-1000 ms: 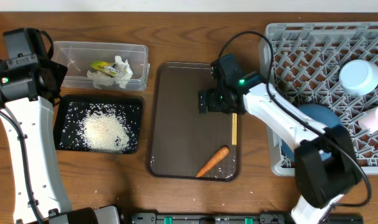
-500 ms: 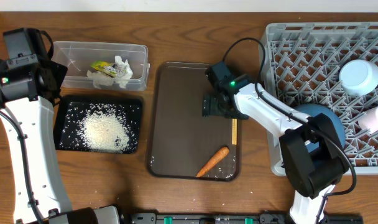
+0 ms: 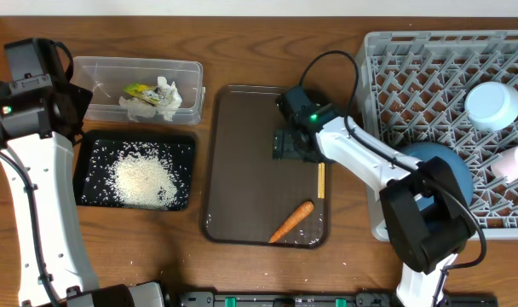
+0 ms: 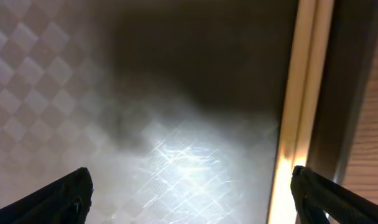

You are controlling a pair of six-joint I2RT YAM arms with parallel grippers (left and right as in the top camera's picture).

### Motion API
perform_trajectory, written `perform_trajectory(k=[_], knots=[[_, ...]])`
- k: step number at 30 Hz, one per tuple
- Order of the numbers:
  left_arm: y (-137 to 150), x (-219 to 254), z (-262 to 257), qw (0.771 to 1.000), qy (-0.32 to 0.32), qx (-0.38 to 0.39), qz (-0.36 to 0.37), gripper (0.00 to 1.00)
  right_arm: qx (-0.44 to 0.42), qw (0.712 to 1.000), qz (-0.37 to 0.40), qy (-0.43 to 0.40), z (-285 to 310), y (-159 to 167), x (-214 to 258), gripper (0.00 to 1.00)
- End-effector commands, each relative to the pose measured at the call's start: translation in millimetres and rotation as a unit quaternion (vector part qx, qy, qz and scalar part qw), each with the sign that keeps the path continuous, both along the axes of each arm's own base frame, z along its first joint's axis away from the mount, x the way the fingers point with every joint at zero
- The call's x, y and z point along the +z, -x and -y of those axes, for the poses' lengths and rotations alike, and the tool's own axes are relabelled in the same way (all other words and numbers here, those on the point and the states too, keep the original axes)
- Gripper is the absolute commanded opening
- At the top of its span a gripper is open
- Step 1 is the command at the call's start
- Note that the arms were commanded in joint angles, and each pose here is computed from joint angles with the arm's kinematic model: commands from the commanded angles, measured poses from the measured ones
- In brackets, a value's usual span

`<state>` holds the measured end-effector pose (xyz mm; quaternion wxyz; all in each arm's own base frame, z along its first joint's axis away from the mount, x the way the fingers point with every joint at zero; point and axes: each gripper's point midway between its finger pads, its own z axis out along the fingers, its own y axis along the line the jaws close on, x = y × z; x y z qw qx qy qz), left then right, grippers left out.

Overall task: Sort waste into correct bins and load items into the dishwasher rack
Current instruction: 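Reach the right gripper to the wooden chopsticks on the brown tray, then lower the right gripper around the chopsticks and close on them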

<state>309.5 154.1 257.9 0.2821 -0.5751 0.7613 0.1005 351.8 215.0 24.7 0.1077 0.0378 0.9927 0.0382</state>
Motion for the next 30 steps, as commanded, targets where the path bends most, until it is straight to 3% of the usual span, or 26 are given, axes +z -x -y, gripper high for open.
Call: perform_trajectory(k=[1, 30], knots=[[2.4, -1.5, -4.3, 1.0, -0.01, 0.002, -0.01, 0.99, -0.004, 1.0, 0.002, 0.007, -1.4, 0.6, -2.8, 0.99], [2.4, -1.5, -4.3, 1.0, -0.01, 0.002, -0.01, 0.99, 0.001, 0.999, 0.015, 0.03, 0.9, 3.8, -8.9, 0.99]])
